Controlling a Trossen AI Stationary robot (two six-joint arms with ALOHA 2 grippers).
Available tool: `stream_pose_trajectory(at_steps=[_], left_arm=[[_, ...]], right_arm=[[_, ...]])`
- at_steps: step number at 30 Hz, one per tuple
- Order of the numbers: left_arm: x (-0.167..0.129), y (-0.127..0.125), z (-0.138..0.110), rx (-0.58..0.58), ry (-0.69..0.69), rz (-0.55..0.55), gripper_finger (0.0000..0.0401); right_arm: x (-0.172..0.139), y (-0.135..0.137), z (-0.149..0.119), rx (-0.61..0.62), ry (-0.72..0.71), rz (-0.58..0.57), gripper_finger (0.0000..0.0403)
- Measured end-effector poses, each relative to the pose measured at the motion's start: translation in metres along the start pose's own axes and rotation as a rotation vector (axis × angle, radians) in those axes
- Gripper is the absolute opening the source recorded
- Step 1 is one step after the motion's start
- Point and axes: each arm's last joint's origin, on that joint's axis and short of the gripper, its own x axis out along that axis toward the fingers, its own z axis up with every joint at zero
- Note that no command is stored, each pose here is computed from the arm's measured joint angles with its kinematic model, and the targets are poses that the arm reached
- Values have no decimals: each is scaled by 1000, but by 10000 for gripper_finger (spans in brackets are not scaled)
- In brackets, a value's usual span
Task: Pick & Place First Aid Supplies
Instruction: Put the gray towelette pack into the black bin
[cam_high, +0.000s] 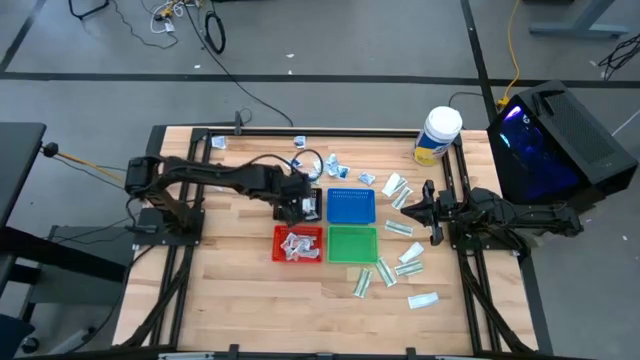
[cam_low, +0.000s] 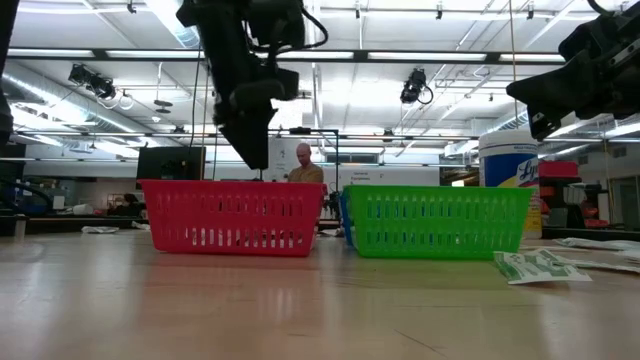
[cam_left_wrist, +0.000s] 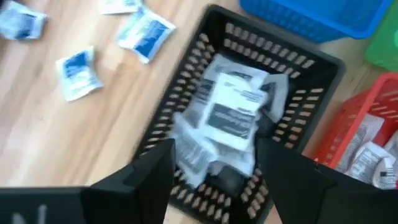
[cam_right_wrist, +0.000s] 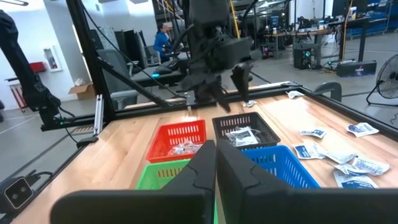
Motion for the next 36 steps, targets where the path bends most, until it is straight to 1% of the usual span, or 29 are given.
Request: stream_pose_trajectory(at_steps=[4,10,11,14,17,21,26,30,33,36], left_arm=[[-18,18,-3,-28,11,23,234],[-49,50,-10,-103,-17,115,234],[-52,56,-12,-116,-6,126,234],[-61,75,-18,-182,29,162,234],[-61,92,-23,-262,77,200,239],[-61,105,-24,-295,97,224,270],[-59,119,-25,-331,114,231,336],[-57,129,-26,-332,144,188,383],[-57,135,-28,-316,166,176,397],[-56,139,-29,-303,172,185,390]], right_arm=[[0,0,0,0,0,0,18],[0,0,0,0,-1,0,18],[0,0,0,0,0,0,18],[0,0,0,0,0,0,18],[0,0,0,0,-1,0,18],[0,0,0,0,-1,0,18],[0,0,0,0,-1,0,18],[0,0,0,0,-1,0,18],[0,0,0,0,0,0,18],[0,0,0,0,0,0,18]])
